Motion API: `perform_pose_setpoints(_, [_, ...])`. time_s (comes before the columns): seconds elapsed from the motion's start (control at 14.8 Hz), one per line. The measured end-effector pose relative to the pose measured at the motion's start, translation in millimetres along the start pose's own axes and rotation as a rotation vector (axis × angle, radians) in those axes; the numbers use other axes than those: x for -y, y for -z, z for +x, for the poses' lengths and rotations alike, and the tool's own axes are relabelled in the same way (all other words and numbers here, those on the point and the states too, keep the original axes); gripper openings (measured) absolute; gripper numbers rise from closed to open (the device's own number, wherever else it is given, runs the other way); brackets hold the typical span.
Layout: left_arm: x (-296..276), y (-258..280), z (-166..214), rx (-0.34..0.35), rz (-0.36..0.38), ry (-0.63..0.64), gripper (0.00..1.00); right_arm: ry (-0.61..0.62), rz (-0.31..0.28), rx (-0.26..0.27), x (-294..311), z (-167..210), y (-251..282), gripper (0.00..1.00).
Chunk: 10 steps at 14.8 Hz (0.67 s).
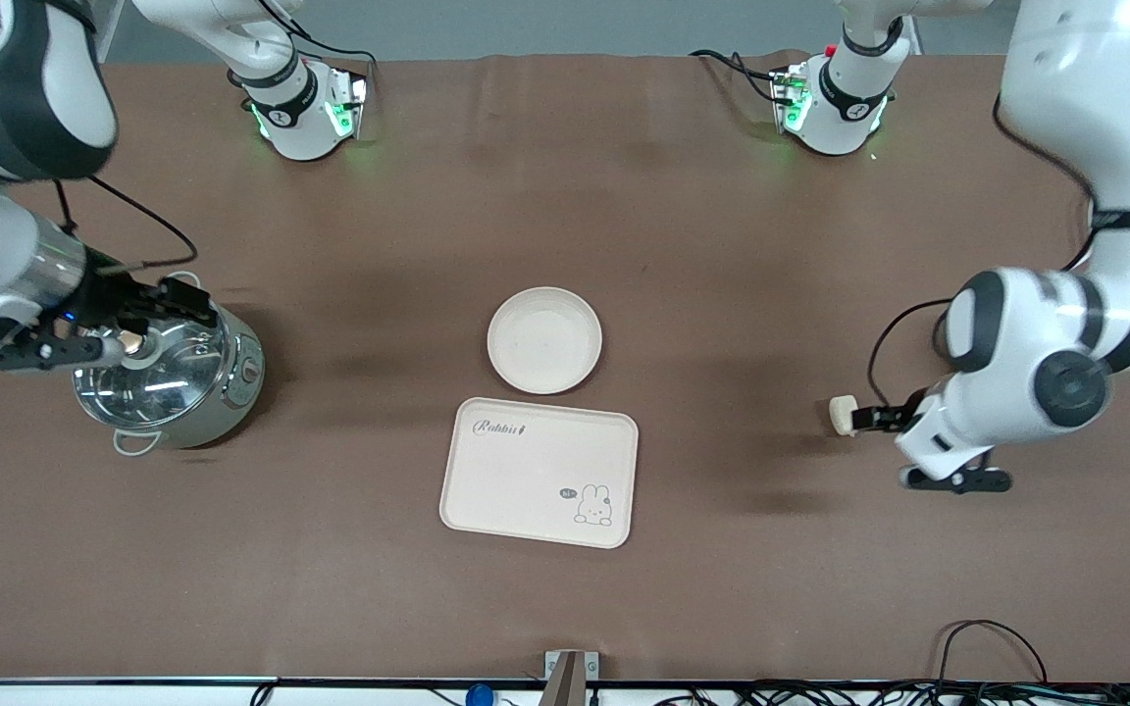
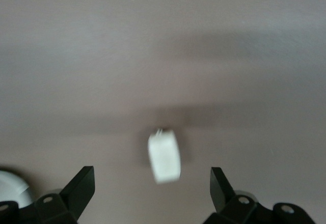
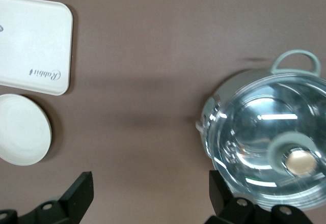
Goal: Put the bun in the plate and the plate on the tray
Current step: 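Reach the left gripper to the bun while the right gripper moves out, then grasp the bun with the left gripper while the right gripper nears the plate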
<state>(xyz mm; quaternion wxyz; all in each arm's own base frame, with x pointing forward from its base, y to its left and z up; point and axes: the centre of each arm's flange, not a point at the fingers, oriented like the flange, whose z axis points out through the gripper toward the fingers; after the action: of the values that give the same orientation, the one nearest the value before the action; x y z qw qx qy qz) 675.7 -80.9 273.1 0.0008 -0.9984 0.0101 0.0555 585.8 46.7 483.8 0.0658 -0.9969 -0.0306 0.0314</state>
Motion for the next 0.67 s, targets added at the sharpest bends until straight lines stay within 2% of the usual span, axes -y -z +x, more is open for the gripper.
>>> perform_pose_setpoints(0.13, [-3, -35, 0, -0.027, -0.007, 0.011, 1.0, 0.018, -0.004, -0.023, 14, 3, -28, 1.0])
perform_pose_setpoints(0.27, [0, -55, -7, -0.026, -0.008, 0.015, 1.0, 0.018, 0.011, -0.027, 21, -1, -56, 1.0])
perform_pose_setpoints(0.47, [5, -68, -19, 0.004, -0.007, 0.021, 1.0, -0.011, 0.065, -0.004, 29, -9, -99, 1.0])
perform_pose_setpoints(0.61, [6, -70, -26, 0.016, -0.006, 0.024, 0.98, -0.018, 0.077, -0.011, 37, -11, -124, 1.0])
perform_pose_setpoints(0.67, [8, -69, -27, 0.017, -0.006, 0.026, 0.94, -0.017, 0.077, -0.016, 41, -12, -135, 1.0])
